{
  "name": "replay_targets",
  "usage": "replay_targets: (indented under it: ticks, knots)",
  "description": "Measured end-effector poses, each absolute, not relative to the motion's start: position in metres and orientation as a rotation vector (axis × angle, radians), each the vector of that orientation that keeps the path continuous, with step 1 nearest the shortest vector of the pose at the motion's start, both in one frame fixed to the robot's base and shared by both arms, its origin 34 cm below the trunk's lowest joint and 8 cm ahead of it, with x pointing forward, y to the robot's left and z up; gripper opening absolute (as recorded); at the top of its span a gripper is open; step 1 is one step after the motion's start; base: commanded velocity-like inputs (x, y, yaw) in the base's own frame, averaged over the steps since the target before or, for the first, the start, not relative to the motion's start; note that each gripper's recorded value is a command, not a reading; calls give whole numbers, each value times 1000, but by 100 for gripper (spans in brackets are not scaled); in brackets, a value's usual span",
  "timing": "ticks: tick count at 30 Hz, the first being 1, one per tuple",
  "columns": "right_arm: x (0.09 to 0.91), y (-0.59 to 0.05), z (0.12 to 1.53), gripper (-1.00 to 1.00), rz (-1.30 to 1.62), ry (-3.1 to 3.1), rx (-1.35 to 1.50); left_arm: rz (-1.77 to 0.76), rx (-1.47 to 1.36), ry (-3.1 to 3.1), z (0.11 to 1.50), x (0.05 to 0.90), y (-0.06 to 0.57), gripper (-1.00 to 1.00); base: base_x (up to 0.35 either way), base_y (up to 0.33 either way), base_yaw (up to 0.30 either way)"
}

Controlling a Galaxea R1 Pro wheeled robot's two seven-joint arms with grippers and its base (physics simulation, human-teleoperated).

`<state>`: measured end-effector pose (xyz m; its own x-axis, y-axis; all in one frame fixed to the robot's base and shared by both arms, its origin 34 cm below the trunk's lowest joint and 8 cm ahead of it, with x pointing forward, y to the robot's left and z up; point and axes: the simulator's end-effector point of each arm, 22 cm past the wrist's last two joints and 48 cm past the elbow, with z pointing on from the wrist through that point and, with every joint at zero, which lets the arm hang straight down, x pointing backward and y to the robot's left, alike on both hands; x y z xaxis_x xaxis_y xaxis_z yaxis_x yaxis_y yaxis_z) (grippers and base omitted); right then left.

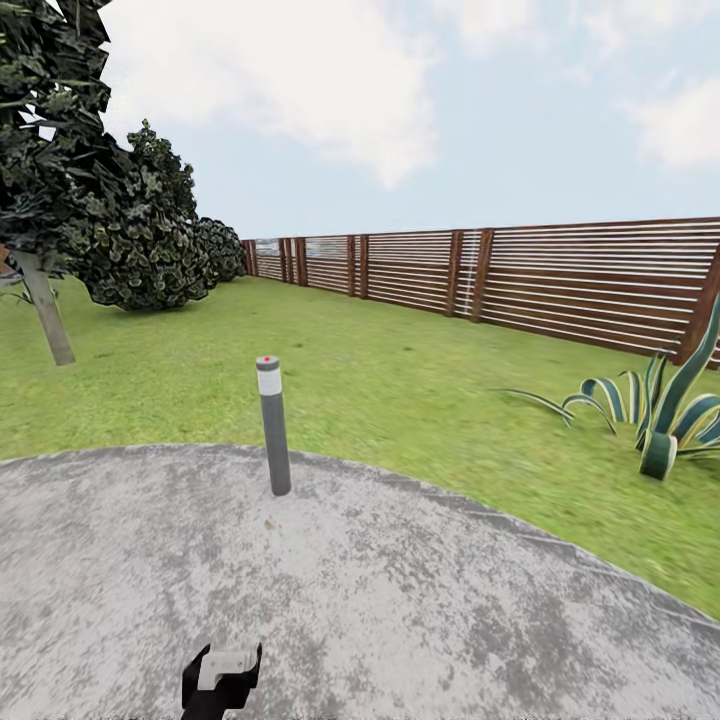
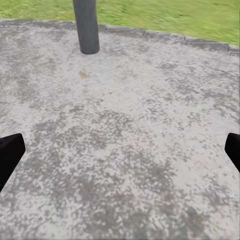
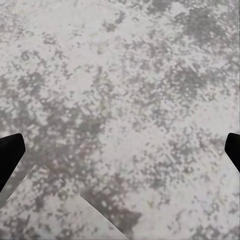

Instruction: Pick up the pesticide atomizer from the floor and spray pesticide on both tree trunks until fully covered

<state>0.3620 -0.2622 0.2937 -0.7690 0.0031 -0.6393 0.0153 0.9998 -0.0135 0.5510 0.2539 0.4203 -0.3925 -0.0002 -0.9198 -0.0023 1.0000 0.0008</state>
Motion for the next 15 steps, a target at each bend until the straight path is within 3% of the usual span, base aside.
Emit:
replay_targets:
  ticks: [15]
  knots:
    - [354,-261,261,100,-21,2447,14,2,-2,1974,387,543,254,100,0,0,0]
